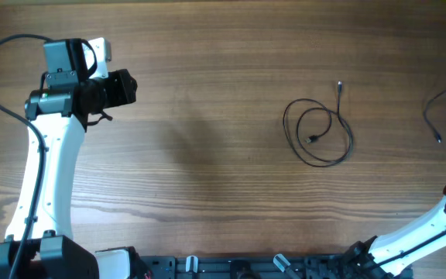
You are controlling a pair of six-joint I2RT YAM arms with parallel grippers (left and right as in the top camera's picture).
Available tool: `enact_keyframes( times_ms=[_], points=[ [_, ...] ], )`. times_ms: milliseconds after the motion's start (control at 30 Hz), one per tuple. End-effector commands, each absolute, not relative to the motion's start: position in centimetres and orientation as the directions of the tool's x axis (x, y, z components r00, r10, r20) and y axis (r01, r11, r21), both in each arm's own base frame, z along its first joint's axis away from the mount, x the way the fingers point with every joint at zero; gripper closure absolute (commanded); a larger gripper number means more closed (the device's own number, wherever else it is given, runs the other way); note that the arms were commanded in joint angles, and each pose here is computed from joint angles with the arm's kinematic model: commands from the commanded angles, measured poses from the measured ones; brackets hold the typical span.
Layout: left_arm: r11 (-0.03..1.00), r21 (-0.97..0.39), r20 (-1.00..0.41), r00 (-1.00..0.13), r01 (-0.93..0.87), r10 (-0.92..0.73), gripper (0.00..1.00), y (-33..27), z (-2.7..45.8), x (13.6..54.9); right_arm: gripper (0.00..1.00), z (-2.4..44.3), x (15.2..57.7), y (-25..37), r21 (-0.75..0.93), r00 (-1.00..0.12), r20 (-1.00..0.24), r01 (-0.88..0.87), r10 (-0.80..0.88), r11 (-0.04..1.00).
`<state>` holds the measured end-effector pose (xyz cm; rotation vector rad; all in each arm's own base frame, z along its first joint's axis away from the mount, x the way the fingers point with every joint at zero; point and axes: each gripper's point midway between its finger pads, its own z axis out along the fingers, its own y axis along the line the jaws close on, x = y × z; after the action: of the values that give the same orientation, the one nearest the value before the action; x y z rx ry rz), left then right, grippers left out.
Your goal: Untangle cables
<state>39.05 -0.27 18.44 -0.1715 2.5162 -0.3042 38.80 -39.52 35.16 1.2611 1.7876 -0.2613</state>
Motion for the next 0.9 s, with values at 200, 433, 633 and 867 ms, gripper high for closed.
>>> enact_keyframes(
  times_ms=[200,433,633,867],
  points=[
    [0.966,-0.256,-0.565,-0.817,0.037,-0.118,0.43,-3.3,18.8,39.4,0.95,28.4,36.5,-44.7,0.122,-0.080,-0.755,0.958,0.650,0.259],
    [0.966,-0.256,-0.564,-0.818,0.044,-0.112,0.42,-3.5,18.8,39.3,0.95,26.1,32.8,-46.4,0.031,-0.054,-0.738,0.993,0.673,0.113],
    [0.966,-0.256,-0.565,-0.818,0.044,-0.112,0.42,-3.5,18.8,39.4,0.95,25.5,30.2,-47.5,0.007,-0.042,-0.717,0.998,0.696,0.068],
    [0.965,-0.257,-0.564,-0.818,0.044,-0.112,0.42,-3.6,18.8,39.3,0.95,25.2,31.0,-46.9,0.028,-0.049,-0.701,0.995,0.712,0.096]
  ],
)
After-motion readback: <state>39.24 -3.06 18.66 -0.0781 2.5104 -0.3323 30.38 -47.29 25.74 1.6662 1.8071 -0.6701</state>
